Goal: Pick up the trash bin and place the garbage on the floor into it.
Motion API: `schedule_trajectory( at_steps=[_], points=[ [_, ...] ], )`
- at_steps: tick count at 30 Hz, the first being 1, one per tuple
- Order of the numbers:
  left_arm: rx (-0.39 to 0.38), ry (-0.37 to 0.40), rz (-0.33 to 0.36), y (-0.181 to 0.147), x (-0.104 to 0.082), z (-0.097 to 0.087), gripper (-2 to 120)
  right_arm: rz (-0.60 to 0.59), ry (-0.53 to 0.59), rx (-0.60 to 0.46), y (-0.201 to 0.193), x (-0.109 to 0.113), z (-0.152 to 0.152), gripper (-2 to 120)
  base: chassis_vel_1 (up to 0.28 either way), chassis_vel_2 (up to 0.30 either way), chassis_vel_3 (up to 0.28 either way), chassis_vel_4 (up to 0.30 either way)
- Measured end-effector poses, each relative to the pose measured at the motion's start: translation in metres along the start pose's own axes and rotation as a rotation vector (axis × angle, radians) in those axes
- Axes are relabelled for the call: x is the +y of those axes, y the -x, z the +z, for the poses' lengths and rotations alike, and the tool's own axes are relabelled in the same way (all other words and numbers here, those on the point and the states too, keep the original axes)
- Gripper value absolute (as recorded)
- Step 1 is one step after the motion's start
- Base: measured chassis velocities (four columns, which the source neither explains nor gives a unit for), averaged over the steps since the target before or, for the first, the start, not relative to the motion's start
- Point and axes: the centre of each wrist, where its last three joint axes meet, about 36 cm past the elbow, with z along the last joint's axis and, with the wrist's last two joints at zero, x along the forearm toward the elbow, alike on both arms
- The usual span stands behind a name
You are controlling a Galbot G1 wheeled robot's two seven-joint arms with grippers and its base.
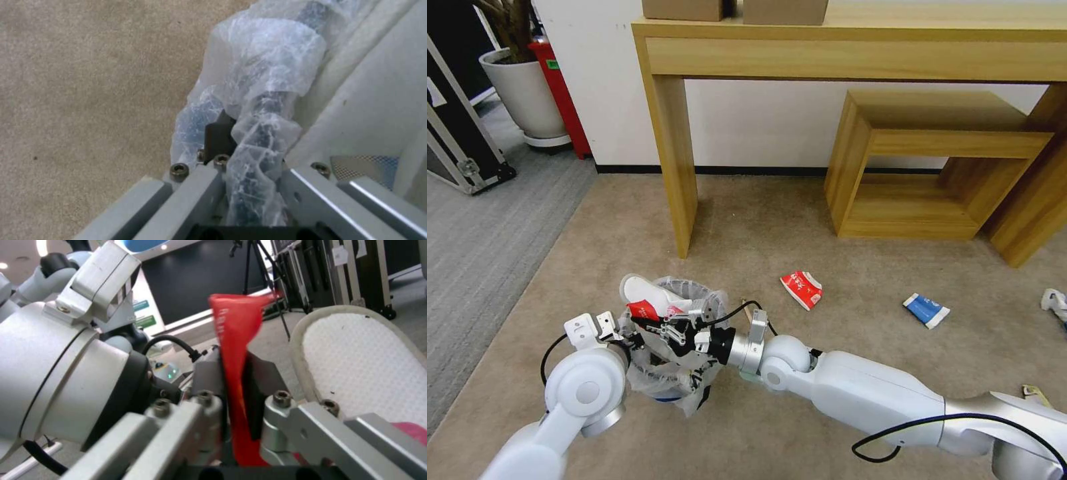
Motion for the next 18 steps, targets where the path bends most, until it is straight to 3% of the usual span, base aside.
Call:
schedule_trajectory(
  at_steps=[7,11,15,18],
  points=[
    [0.006,0.007,-0.001,0.004,-0.004,0.002,0,-0.002,-0.004,0.000,0.003,-0.002,-0.003,39,0.000,0.000,0.000,0.000],
    [0.007,0.012,-0.003,0.006,-0.005,0.003,0,0.009,-0.015,-0.002,0.003,-0.005,-0.007,60,0.000,0.000,0.000,0.000],
    [0.007,0.014,-0.007,0.006,-0.004,0.003,0,0.016,-0.021,-0.003,0.003,-0.007,-0.009,70,0.000,0.000,0.000,0.000],
    [0.006,0.014,-0.009,0.006,-0.003,0.003,0,0.030,-0.032,-0.015,0.004,-0.009,-0.015,85,0.000,0.000,0.000,0.000]
  ],
)
